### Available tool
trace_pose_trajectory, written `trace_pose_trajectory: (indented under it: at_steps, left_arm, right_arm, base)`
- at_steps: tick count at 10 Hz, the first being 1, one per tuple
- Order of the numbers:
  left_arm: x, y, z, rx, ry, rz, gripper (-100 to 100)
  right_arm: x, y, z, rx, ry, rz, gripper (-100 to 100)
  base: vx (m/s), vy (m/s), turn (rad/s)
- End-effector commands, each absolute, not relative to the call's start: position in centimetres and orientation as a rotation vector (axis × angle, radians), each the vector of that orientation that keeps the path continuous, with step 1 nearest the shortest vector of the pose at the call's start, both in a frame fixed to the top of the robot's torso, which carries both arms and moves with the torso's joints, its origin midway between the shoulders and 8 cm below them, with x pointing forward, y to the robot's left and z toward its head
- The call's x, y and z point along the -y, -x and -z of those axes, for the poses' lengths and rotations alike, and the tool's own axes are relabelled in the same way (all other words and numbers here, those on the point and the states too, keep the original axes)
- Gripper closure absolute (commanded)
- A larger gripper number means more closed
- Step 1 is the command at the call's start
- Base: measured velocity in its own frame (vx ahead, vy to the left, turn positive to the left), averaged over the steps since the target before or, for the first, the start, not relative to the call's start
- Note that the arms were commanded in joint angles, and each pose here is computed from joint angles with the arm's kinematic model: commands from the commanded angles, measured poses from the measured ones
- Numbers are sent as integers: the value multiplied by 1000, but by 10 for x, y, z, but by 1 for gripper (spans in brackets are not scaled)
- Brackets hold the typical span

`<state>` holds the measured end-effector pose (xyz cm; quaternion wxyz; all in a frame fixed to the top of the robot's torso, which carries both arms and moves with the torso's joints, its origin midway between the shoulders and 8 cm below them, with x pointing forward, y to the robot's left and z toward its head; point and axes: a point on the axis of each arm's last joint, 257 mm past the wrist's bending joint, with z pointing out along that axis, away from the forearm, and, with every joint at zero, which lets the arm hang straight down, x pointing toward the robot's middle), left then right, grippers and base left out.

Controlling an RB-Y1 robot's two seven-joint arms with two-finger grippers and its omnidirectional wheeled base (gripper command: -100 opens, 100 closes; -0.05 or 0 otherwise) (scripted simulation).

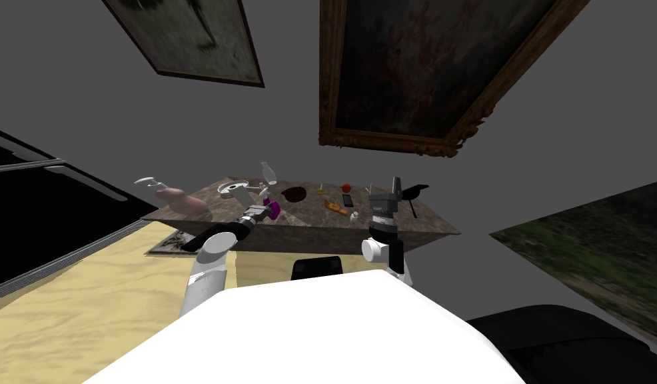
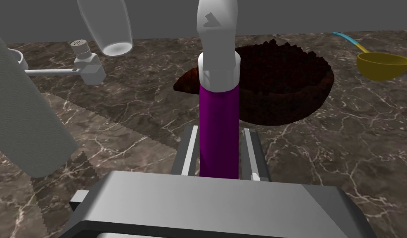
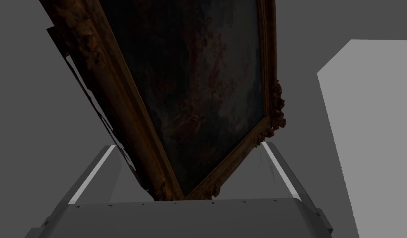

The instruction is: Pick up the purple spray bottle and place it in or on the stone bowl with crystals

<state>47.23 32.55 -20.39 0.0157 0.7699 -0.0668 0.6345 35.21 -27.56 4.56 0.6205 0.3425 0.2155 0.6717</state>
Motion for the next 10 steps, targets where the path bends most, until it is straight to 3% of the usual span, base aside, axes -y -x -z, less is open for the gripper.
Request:
trace_pose_trajectory:
  at_steps: [1, 10]
  left_arm:
    - [-331, -478, 189, 219, -2375, -2010, 100]
    - [-371, -500, 83, 22, -2176, -2216, 100]
  right_arm:
    - [276, -352, -46, -495, -787, -1544, 0]
    - [276, -352, -46, -495, -787, -1544, 0]
  base:
    - [-27, -40, -2]
    - [-39, -25, -98]
